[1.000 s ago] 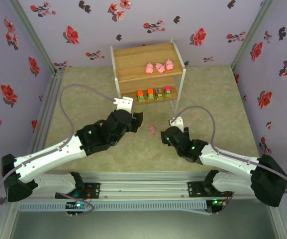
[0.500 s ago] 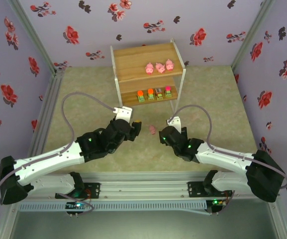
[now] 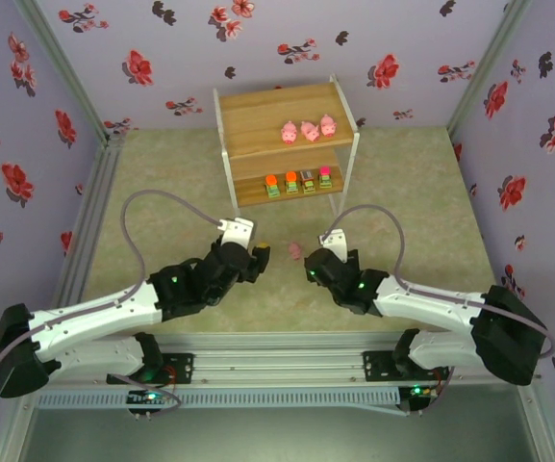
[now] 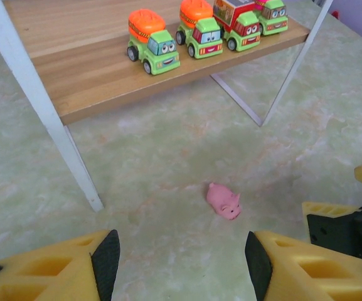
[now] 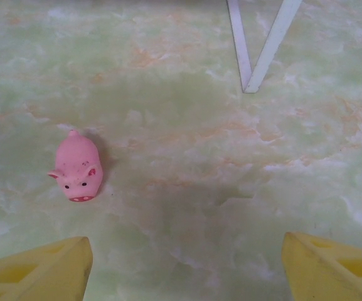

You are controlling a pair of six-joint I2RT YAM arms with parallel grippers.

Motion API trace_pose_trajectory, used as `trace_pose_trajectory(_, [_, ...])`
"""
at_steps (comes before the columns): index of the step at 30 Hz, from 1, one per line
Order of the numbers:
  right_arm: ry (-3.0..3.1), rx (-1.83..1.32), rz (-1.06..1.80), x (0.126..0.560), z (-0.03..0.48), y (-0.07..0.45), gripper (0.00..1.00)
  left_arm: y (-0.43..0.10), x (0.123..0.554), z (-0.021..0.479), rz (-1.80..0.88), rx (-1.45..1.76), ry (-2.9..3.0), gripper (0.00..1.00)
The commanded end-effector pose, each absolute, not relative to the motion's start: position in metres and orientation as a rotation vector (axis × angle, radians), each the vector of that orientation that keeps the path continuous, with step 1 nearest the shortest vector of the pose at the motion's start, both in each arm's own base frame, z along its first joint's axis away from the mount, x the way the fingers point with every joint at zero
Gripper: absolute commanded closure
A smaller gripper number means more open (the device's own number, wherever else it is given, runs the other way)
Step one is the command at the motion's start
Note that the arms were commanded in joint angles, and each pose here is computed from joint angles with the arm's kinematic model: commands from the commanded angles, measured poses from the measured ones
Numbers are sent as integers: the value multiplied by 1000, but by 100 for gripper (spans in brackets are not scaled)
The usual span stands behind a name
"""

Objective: Place and organize the plastic toys onto the shelf

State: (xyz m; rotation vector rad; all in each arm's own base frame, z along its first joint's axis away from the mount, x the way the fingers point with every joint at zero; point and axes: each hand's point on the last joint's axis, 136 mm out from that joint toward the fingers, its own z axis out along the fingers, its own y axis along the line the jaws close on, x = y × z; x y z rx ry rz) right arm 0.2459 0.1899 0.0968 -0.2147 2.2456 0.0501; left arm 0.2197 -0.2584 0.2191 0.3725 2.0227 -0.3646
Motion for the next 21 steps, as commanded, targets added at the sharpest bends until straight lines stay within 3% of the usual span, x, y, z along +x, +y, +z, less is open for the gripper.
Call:
trace_pose_trajectory(1, [2227,-177,31,249,106,192,20,-258,218,224,-403,346,1994,41])
trace_pose_trajectory(21, [2229,-188,23,247,102,203,19,-244,216,186,-351,324,2023,40])
